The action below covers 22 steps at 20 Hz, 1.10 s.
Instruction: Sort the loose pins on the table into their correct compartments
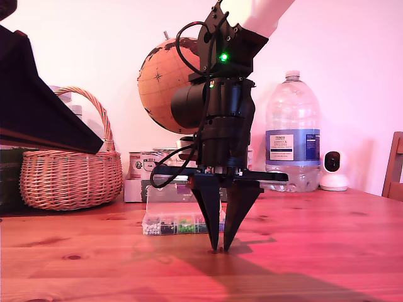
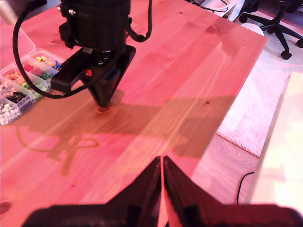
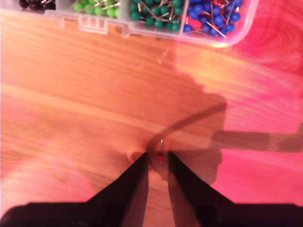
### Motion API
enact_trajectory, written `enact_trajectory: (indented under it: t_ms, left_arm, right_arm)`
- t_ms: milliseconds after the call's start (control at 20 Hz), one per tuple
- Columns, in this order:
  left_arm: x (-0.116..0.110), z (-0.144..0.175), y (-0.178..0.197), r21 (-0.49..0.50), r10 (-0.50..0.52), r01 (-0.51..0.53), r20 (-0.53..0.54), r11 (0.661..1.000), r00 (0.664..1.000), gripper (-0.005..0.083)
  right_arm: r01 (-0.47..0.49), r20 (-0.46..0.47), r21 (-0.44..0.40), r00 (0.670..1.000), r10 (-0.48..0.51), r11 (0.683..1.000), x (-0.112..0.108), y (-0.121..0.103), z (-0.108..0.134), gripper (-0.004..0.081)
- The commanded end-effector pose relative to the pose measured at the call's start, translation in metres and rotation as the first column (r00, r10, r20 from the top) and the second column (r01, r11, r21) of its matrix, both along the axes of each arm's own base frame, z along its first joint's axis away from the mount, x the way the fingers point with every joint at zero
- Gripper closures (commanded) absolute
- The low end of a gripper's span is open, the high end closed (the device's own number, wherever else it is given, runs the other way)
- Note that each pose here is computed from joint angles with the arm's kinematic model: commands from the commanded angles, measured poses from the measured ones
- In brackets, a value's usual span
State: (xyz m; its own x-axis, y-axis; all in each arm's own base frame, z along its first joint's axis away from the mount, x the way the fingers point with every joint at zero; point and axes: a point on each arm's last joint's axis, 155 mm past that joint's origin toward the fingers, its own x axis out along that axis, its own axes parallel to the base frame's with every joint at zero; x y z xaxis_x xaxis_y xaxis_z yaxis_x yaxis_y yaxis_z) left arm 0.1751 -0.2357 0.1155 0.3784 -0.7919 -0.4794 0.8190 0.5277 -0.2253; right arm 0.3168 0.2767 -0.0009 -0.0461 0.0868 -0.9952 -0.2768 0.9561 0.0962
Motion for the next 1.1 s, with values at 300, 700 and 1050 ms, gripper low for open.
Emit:
enact_trajectory:
  t_ms: [300,700,1050]
  left_arm:
    - [0.0018,0.0031,-0.0012,-0.008,0.002,-0.002,0.005,1.000,1.000,0.0795]
    - [0.0017,0.0030,-0.0011,-0.007,0.002,-0.002,0.005,1.000,1.000,0.0795]
    - [0.0017,0.0030,-0.0011,-0.007,0.002,-0.002,0.005,1.000,1.000,0.0795]
  right_arm:
    - [-0.002,-0.053,-0.044,0.999,0.000,0.999,-0.0102,-0.0071,-0.0220,0.0672]
    - [-0.003,-0.054,-0.042,0.999,0.000,0.999,-0.0105,-0.0065,-0.0220,0.0780]
    - [-0.005,-0.049,-0.039,0.999,0.003,0.999,-0.0092,-0.0059,-0.0220,0.0782]
